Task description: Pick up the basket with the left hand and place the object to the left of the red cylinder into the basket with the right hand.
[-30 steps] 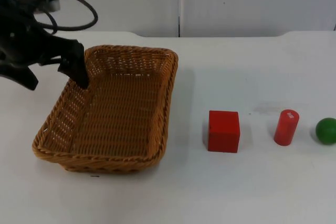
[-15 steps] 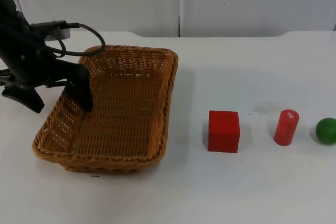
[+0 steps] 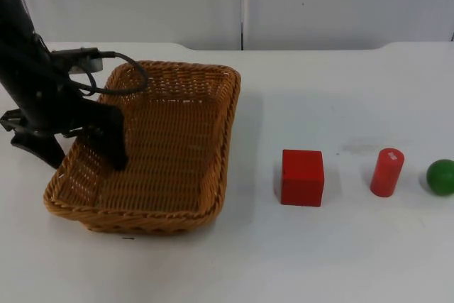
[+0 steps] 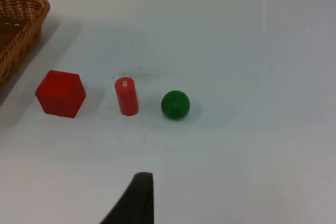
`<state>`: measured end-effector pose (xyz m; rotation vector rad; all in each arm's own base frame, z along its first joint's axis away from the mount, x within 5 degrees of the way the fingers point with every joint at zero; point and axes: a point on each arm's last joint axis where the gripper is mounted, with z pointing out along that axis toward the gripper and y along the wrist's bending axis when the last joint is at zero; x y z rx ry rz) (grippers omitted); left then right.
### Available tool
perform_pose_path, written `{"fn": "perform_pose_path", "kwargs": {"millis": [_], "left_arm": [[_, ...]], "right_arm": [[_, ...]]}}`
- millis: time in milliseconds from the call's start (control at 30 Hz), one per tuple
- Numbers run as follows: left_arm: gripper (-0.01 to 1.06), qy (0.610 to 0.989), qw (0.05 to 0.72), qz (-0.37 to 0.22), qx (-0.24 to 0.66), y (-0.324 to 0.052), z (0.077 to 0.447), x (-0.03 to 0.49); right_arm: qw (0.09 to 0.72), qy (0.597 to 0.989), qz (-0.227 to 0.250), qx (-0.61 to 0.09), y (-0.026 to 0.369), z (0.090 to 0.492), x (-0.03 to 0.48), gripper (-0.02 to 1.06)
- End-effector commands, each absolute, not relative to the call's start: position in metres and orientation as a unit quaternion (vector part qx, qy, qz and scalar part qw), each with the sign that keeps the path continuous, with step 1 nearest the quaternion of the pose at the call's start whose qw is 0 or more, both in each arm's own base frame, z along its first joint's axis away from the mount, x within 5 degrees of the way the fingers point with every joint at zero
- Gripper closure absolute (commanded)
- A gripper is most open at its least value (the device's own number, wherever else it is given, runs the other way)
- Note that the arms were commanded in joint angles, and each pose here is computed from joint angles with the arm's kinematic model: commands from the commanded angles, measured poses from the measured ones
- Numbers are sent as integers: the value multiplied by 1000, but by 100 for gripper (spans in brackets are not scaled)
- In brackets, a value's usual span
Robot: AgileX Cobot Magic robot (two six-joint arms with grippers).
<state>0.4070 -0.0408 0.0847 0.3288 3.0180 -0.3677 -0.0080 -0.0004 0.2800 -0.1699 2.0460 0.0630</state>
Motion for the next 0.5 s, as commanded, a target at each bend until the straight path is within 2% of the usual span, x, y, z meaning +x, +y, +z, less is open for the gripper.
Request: {"fn": "perform_pose_path", "kwargs": {"millis": [0, 67, 100, 267, 300, 400, 467], "left_arm": [[20, 986, 39, -121, 109, -43, 86, 407], [33, 986, 34, -126, 105, -43, 87, 406], [33, 986, 34, -126, 105, -43, 87, 406], [78, 985, 13, -141, 101, -46, 87, 402], [78, 985, 13, -141, 101, -46, 87, 402], [104, 986, 7, -148, 80, -46, 90, 401], [105, 986, 9, -149, 72, -46, 95, 401]], "right_arm": [[520, 851, 28, -71, 0, 280, -7, 1], [520, 851, 28, -71, 0, 280, -7, 1], [520, 851, 28, -71, 0, 280, -7, 1], [520, 851, 28, -71, 0, 280, -7, 1], [520, 851, 28, -71, 0, 280, -7, 1], [520, 851, 28, -71, 0, 280, -7, 1], [520, 851, 28, -71, 0, 280, -7, 1]]}}
